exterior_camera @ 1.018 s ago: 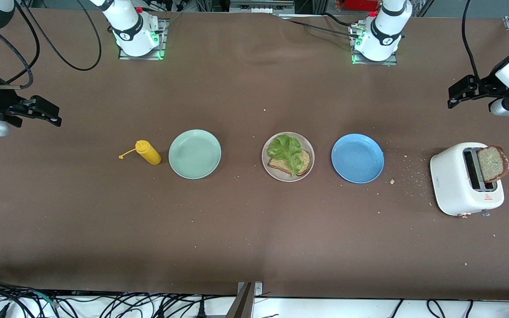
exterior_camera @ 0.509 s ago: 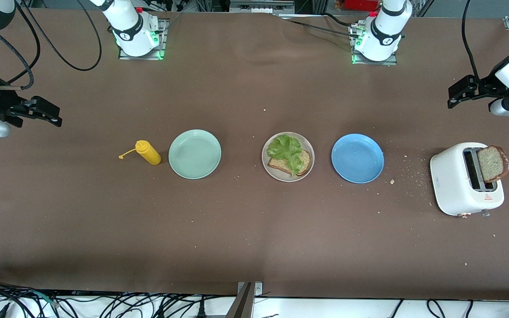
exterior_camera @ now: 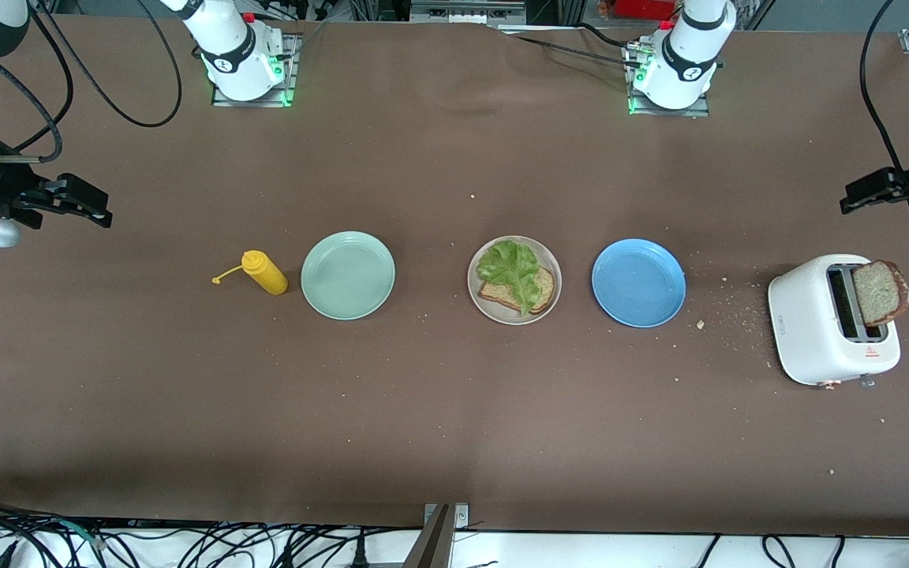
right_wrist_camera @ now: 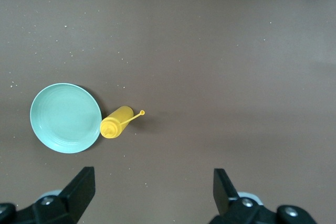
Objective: Make sandwich in beige plate with both arms
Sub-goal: 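Reach the left gripper down to the bread slice in the toaster, then grasp the toaster bread slice with the left gripper and lift it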
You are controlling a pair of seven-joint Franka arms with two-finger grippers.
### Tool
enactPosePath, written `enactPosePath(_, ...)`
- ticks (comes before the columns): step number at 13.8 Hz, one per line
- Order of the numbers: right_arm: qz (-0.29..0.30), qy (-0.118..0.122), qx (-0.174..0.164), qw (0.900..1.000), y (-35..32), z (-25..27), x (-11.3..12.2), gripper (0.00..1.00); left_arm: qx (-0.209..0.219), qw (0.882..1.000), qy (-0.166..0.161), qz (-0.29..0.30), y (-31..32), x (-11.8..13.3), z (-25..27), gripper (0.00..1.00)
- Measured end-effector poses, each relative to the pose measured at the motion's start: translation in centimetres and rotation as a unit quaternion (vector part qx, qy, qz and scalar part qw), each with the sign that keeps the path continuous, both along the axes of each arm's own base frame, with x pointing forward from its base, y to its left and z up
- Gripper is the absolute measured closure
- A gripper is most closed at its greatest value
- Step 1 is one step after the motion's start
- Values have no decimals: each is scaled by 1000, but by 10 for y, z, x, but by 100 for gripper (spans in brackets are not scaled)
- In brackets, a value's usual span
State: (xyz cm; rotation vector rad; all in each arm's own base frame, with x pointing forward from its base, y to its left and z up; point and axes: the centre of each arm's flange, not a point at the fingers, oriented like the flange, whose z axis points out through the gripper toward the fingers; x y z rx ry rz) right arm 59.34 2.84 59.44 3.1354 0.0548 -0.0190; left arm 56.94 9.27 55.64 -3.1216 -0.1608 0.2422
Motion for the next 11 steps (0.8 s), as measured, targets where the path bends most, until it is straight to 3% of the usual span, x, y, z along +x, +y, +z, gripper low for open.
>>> enactPosePath(4,0,2,0,1000,0,-3,1,0,-17,1000,13,2,67,30,-51,0)
enactPosePath(7,0,3,0,1000,0,-3,1,0,-14,1000,-20,-15,106,52,-81,0)
enactPosePath(11,0,3,0,1000,0,-3,1,0,-13,999,-41,-24,140,60,-111,1)
